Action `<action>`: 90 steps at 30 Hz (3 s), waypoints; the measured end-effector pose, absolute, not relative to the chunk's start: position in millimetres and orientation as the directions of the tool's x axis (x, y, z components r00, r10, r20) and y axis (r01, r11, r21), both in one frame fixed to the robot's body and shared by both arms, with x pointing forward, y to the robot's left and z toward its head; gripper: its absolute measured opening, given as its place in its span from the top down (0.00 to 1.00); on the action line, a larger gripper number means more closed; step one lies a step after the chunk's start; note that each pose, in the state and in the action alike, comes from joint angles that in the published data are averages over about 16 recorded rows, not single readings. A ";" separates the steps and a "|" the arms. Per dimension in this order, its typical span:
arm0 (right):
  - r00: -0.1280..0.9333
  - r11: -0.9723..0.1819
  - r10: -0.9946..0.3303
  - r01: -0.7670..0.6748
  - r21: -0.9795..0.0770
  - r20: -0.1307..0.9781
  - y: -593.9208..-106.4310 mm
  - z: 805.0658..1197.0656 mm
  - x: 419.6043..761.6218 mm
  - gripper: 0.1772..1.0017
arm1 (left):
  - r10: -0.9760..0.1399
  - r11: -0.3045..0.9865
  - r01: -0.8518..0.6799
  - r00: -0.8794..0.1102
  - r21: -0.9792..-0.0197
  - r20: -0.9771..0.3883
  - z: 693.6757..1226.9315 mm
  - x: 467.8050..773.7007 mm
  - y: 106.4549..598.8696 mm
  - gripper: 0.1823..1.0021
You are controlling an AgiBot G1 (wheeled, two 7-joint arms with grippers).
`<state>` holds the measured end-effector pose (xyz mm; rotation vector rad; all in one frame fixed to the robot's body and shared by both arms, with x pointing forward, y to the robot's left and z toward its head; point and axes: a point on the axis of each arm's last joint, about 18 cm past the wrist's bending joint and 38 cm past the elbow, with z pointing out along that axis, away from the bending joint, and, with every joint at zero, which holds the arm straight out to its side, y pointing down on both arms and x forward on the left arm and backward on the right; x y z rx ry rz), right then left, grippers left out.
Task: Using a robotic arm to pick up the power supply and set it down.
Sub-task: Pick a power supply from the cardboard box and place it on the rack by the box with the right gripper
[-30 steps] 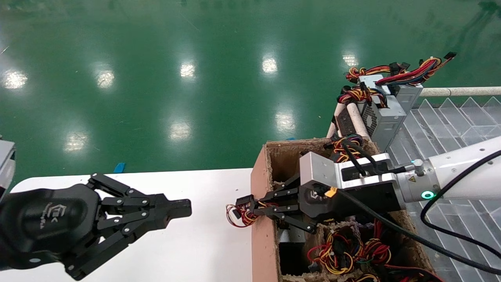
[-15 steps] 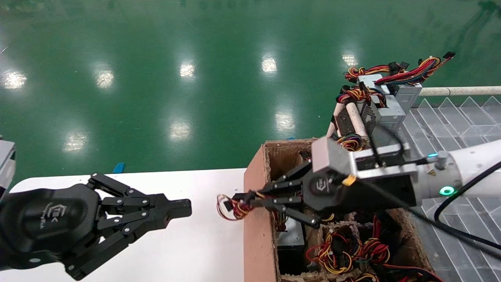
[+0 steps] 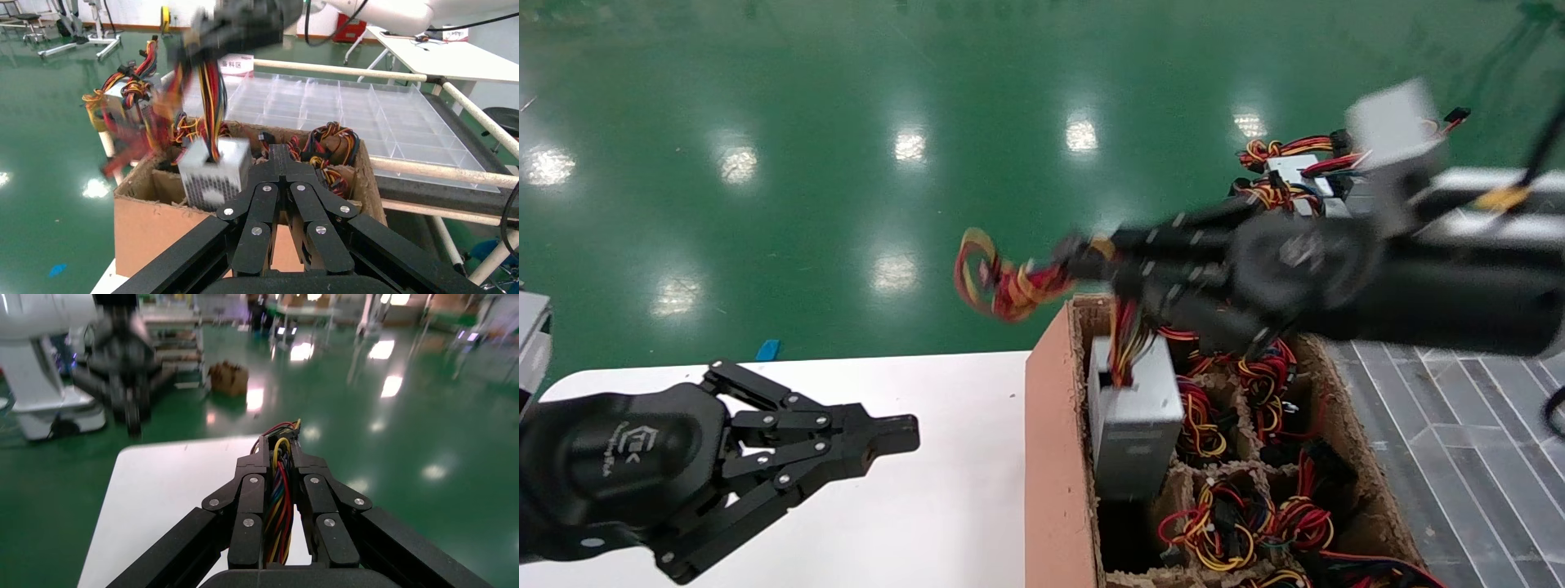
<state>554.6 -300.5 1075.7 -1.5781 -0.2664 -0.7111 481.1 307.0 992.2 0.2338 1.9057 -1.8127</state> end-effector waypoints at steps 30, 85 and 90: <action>0.435 -0.304 -0.546 0.694 -0.653 0.716 -449.2 1170.3 487.8 0.93 | -0.210 0.101 0.450 -0.862 -0.887 -0.461 992.2 481.1 307.0 0.99; 0.310 -0.297 -0.835 0.441 -0.847 0.454 -544.2 1097.2 550.7 0.94 | -0.210 0.101 0.450 -0.862 -0.887 -0.461 992.2 481.1 307.0 0.99; 0.304 -0.300 -0.838 0.437 -0.848 0.453 -544.7 1097.7 552.4 0.94 | -0.210 0.101 0.450 -0.862 -0.887 -0.461 992.2 481.1 307.0 0.99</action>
